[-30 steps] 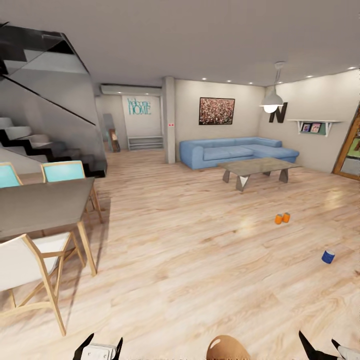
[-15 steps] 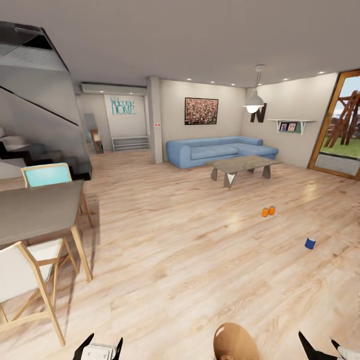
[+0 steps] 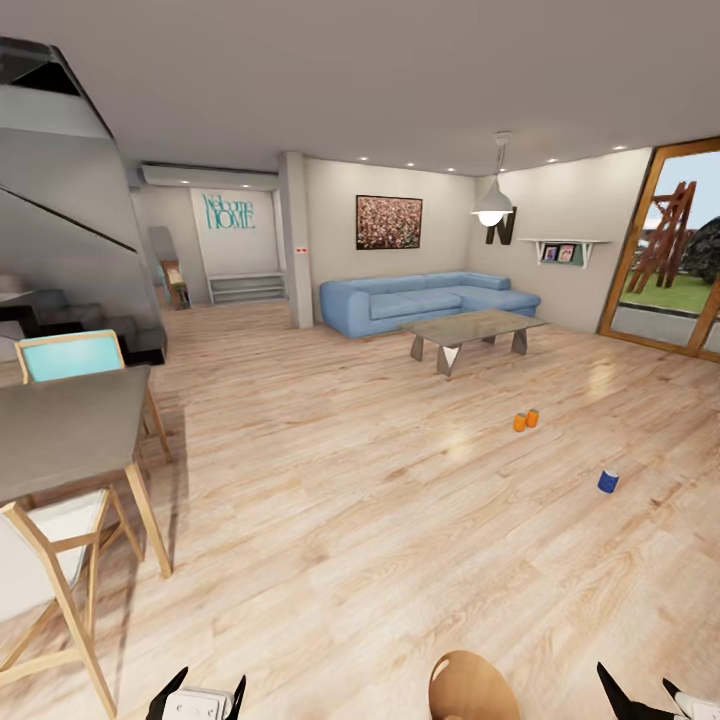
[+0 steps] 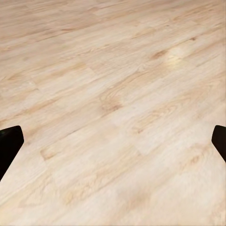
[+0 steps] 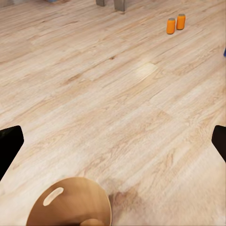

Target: Put the three can of soda from the living room inside the tash can in the kitchen.

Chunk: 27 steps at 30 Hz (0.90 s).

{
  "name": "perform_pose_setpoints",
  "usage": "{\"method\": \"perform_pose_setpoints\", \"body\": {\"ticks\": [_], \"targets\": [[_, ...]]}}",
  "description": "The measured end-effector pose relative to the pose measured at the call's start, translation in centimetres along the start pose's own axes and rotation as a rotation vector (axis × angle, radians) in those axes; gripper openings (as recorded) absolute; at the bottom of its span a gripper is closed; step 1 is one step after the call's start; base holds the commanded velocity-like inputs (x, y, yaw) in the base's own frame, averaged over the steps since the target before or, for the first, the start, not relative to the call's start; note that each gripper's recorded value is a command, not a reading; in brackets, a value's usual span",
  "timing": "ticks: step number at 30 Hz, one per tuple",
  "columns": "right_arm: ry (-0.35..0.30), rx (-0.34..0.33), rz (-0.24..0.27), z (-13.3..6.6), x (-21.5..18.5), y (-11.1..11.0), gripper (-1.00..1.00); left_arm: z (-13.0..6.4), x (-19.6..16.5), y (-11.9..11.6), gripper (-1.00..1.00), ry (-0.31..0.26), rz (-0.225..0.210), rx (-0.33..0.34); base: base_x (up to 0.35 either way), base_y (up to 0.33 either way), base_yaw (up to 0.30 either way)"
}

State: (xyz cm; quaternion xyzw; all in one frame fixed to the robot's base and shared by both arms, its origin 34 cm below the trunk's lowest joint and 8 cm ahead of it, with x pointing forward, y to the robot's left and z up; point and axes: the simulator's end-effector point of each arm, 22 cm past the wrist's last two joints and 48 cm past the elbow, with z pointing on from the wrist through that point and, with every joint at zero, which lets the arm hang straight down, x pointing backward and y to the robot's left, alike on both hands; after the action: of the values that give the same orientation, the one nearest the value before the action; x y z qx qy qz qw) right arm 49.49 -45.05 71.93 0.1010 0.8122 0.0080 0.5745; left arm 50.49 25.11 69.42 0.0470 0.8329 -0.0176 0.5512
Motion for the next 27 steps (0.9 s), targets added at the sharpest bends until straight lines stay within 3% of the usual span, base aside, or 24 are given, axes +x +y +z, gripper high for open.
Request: {"method": "perform_pose_setpoints", "body": {"ticks": [11, 17, 27], "targets": [[0.036, -0.019, -0.007, 0.2, 0.6, 0.5, 1.00, 0.0, 0.4, -0.1, 1.00, 0.016, -0.003, 0.001, 0.012, 0.001, -0.001], [0.234, -0.023, 0.076, 1.8, 2.3, 0.4, 1.00, 0.0, 0.6, -0.1, 1.00, 0.023, -0.004, 0.000, 0.000, 0.000, 0.000], [0.512, 0.036, 0.100, 8.3, -6.7, -2.0, 1.00, 0.0, 0.8, -0.3, 1.00, 0.036, -0.009, 0.001, 0.000, 0.000, 0.000]]}}
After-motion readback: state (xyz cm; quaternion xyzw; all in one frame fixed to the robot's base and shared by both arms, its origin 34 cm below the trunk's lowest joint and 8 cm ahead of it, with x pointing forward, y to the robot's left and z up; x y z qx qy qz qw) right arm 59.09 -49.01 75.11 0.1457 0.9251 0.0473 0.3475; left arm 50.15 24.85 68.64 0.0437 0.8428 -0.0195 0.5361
